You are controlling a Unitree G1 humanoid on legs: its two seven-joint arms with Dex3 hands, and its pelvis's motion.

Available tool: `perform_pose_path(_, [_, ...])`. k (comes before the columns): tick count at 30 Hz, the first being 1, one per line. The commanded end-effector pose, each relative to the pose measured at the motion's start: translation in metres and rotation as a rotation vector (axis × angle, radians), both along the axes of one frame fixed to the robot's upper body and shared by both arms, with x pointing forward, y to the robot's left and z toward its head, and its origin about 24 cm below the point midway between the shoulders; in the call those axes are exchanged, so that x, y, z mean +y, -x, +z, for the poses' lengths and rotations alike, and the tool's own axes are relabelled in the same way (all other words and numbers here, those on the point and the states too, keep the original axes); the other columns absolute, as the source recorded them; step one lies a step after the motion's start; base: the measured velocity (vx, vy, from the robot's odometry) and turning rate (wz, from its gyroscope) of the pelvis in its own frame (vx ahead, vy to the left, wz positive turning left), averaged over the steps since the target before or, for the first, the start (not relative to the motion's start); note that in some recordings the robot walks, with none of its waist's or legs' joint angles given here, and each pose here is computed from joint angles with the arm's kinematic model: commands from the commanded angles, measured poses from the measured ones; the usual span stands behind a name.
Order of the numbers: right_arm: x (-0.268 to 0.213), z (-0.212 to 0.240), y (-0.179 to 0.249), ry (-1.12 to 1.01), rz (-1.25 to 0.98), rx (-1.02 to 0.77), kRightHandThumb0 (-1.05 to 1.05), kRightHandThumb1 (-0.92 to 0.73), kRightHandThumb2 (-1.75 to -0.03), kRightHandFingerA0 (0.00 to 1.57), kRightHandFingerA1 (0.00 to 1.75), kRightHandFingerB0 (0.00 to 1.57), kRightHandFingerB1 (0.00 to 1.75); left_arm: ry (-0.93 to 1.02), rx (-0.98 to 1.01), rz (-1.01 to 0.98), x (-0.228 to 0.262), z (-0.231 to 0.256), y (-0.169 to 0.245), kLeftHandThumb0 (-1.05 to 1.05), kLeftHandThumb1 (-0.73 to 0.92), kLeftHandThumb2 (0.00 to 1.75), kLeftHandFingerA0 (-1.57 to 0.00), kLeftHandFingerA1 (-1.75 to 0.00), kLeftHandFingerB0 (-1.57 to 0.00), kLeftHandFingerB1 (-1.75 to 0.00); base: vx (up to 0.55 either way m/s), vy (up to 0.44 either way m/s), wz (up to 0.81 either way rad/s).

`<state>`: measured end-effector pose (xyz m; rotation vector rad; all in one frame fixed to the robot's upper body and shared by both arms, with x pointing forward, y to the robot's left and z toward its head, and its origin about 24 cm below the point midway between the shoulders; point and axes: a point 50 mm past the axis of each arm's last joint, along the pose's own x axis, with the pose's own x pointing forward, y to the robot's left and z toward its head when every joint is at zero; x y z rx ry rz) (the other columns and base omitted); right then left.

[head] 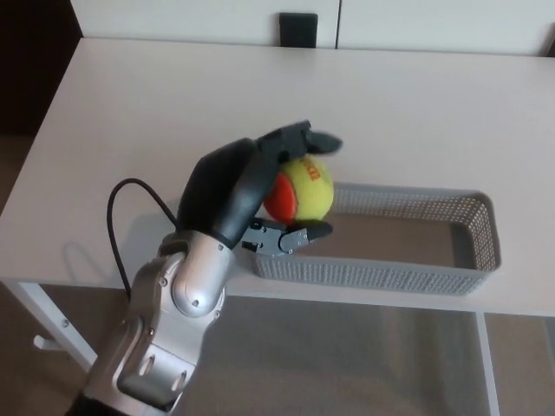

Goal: The robot walk towards a table in front and uses its left hand to pickup a tennis ball on the left side and put it in a container on the right hand side

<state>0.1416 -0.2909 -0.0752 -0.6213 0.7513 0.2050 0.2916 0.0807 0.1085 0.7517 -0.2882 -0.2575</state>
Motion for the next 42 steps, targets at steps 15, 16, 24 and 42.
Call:
perform_pose_path(15, [-0.003, 0.007, -0.016, 0.015, 0.011, -0.026, -0.1, -0.51, -0.9, 0.33, 0.6, 0.28, 0.54, -0.227, 0.122, -0.078, 0.004, 0.001, -0.004, -0.91, 0.51, 0.92, 0.0, 0.0, 0.0, 0.0, 0.0, 0.0, 0.0])
perform_pose_path(16, [-0.003, 0.007, -0.016, 0.015, 0.011, -0.026, -0.1, -0.51, -0.9, 0.33, 0.6, 0.28, 0.54, -0.228, 0.123, -0.078, 0.004, 0.001, -0.004, -0.91, 0.51, 0.92, 0.0, 0.0, 0.0, 0.0, 0.0, 0.0, 0.0])
perform_pose_path(24, [-0.002, 0.001, -0.003, 0.006, -0.008, -0.002, -0.1, -0.51, -0.9, 0.32, 0.6, 0.28, 0.55, -0.158, 0.097, -0.124, 0.009, 0.01, 0.016, -0.92, 0.52, 0.94, 0.0, -0.05, 0.0, 0.0, 0.0, 0.0, 0.0])
perform_pose_path(42, [-0.004, -0.01, 0.007, -0.005, -0.028, 0.042, -0.14, -0.68, -0.6, 0.39, 0.56, 0.39, 0.47, 0.34, -0.054, -0.235, 0.124, 0.089, 0.176, -0.68, 0.47, 0.56, -0.07, -0.33, -0.11, -0.25, 0.0, 0.0, 0.0])
